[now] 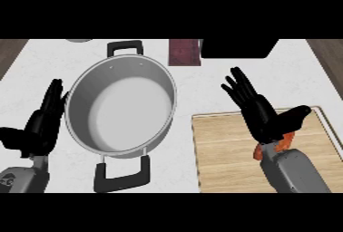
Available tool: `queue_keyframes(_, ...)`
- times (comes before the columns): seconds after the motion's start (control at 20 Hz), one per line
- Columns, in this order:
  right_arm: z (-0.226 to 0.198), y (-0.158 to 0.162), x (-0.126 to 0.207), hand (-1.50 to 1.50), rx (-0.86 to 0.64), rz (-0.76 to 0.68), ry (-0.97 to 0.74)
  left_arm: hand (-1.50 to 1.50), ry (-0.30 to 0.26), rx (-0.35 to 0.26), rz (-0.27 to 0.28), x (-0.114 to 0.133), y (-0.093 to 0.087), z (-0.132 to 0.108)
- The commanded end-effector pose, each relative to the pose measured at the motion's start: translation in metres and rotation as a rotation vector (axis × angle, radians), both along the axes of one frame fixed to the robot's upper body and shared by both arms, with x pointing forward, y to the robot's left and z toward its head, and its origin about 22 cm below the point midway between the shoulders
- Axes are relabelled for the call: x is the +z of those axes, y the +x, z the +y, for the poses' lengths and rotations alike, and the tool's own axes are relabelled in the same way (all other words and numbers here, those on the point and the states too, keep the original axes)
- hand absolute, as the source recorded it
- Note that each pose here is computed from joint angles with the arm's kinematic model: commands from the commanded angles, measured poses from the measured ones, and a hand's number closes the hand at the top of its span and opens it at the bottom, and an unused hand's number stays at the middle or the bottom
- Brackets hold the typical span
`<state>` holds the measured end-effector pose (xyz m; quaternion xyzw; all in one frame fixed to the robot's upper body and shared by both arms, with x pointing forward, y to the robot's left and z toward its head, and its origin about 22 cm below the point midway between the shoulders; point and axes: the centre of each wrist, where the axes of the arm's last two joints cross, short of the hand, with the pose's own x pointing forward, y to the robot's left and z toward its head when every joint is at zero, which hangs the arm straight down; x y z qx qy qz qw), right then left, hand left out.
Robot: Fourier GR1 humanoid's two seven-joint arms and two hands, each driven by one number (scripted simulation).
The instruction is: Pick the sweet potato from the tray and place it in the pot
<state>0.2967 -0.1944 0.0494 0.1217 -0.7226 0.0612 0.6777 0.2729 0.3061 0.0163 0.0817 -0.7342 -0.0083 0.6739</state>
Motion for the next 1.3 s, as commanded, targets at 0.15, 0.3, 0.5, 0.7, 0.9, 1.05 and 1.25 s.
queue_keyframes(0.15,-0.059,-0.004,0.010,1.50,-0.651,-0.180,-0.093,0.00,0.205,0.191,0.166,-0.004,-0.019,0.058)
queue_keyframes(0.3,-0.141,-0.030,-0.027,1.50,-0.921,-0.054,-0.496,0.00,0.214,0.245,0.276,-0.020,-0.035,0.072)
queue_keyframes(0.5,-0.146,-0.031,-0.011,-1.50,-1.477,-0.275,-0.361,0.00,0.223,0.328,0.407,-0.030,-0.051,0.087)
queue_keyframes(0.7,-0.097,-0.048,-0.042,-1.50,-1.649,-0.319,-0.429,0.00,0.242,0.310,0.455,-0.030,-0.048,0.080)
queue_keyframes(0.9,-0.053,-0.079,-0.076,-1.50,-1.678,-0.220,-0.487,0.00,0.259,0.279,0.458,-0.022,-0.034,0.061)
queue_keyframes(1.05,-0.056,-0.112,-0.109,-1.50,-1.666,-0.027,-0.574,0.00,0.250,0.259,0.446,-0.018,-0.028,0.053)
queue_keyframes(1.25,-0.051,-0.139,-0.120,-1.50,-1.617,0.122,-0.579,0.00,0.263,0.249,0.435,-0.013,-0.026,0.047)
